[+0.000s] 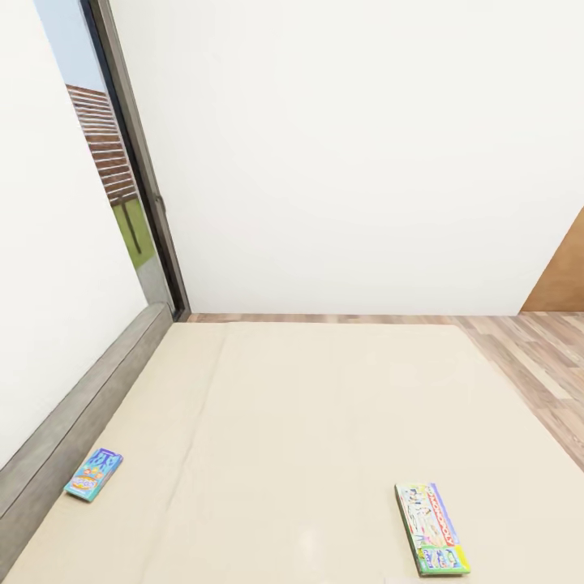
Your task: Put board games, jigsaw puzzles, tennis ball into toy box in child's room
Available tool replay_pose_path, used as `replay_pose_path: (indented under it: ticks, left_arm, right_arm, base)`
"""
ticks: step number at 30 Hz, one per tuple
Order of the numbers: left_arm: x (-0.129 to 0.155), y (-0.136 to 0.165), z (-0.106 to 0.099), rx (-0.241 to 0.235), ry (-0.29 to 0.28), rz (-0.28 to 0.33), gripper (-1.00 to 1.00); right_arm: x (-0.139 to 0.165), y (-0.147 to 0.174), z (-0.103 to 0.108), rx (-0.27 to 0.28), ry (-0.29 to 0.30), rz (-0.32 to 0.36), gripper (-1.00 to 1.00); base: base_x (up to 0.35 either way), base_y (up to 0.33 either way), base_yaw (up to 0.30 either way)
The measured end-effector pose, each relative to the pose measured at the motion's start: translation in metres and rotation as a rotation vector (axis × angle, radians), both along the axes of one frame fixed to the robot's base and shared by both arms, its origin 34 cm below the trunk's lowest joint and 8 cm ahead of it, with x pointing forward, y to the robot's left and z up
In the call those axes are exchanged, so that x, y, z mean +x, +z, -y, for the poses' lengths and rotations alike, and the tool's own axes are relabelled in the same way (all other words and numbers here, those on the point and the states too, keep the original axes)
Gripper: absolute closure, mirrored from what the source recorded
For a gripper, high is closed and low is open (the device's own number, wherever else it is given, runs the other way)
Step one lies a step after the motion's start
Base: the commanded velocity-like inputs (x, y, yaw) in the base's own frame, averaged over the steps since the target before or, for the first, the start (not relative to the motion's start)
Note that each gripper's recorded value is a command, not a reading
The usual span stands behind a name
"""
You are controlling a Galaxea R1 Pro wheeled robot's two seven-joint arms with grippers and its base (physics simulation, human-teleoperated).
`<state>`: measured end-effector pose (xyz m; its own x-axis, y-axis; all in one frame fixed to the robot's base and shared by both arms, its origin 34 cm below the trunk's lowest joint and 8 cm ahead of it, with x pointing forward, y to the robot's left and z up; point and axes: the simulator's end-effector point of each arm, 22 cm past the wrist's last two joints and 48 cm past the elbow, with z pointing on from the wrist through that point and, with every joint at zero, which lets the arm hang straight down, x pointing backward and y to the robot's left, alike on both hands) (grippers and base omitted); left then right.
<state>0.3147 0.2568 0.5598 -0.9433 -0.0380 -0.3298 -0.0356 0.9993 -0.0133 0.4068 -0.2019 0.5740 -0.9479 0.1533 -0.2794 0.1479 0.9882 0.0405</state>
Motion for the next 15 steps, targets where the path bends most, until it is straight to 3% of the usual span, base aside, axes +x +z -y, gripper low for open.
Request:
replay_pose_path:
  ticks: [8,15]
  left_arm:
    - [-0.0001,0.0,-0.0003,0.0,0.0,0.0,-1.0]
    - [-0.0003,-0.0001,0.0,0.0,0.0,-0.001,-1.0]
  right_arm:
    - [0.0,0.0,-0.0002,0.001,0.001,0.0,-1.0]
    - [0.0001,0.0,-0.0003,0.001,0.001,0.0,-1.0]
  base:
    - [0.0,0.008,0.0]
    - [0.0,0.11,0.0]
